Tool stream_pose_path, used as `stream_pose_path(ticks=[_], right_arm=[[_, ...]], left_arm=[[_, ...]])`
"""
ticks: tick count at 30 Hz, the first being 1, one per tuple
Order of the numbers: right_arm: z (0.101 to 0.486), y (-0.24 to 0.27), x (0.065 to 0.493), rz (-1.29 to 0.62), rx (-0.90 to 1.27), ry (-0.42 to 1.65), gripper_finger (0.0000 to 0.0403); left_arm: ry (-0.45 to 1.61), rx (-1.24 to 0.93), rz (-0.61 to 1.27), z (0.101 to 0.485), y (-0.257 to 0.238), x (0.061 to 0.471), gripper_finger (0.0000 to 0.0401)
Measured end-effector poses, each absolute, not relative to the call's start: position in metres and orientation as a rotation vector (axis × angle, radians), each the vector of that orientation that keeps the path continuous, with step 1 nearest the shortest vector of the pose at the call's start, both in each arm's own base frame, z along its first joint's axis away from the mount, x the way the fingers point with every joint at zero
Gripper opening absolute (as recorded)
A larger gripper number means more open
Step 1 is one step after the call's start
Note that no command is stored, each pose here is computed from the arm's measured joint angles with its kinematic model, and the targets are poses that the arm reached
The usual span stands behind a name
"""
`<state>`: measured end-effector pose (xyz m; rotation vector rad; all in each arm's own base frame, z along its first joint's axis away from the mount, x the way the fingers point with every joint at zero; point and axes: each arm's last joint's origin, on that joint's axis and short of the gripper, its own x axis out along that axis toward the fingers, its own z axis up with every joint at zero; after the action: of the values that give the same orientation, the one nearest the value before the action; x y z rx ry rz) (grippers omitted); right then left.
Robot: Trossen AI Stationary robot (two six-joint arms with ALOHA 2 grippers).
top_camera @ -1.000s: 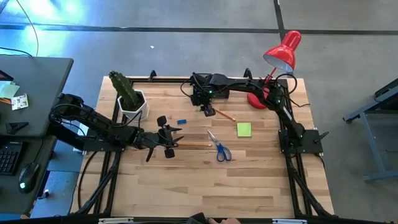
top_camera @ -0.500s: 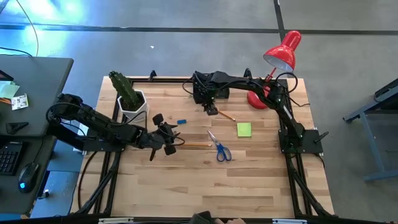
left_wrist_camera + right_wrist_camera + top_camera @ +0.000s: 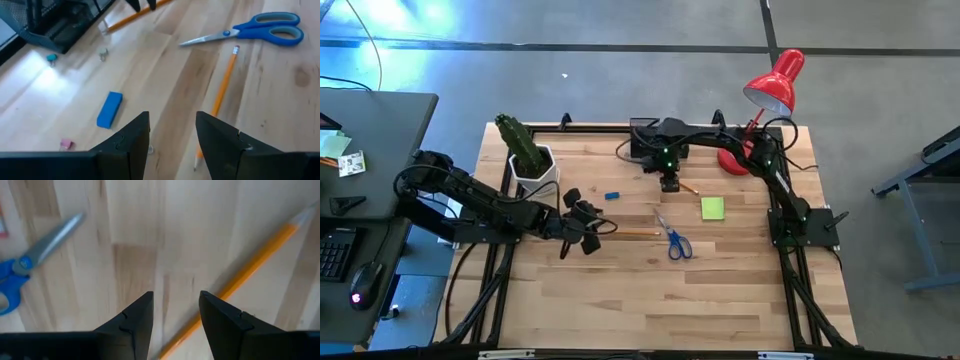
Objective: Pick and place office supplies into organizer
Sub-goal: Put the top yellow pencil into the top left section of the desk organizer
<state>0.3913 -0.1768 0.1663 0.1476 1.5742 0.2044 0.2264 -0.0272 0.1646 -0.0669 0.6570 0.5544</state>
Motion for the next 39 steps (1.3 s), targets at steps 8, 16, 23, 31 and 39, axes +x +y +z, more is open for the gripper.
stream_pose_path(ticks=[8, 16, 23, 31, 39], right_arm=[[0.195, -0.159, 0.377, 0.101, 0.16, 1.582, 0.0153], [0.202, -0.142, 0.321, -0.102, 0.182, 1.329, 0.0153], [0.186, -0.123, 0.287, -0.189, 0.193, 1.177, 0.0153], [0.168, -0.118, 0.276, -0.218, 0.174, 1.172, 0.0153], [0.167, -0.119, 0.277, -0.254, 0.186, 1.144, 0.0153]], left_arm=[[0.624, -0.043, 0.567, 0.161, -0.043, 0.22, 0.015], [0.589, -0.048, 0.562, 0.162, -0.048, 0.22, 0.015], [0.54, -0.016, 0.55, 0.167, -0.049, 0.224, 0.015], [0.489, 0.019, 0.528, 0.174, -0.042, 0.232, 0.015], [0.519, 0.024, 0.513, 0.172, -0.038, 0.232, 0.015]])
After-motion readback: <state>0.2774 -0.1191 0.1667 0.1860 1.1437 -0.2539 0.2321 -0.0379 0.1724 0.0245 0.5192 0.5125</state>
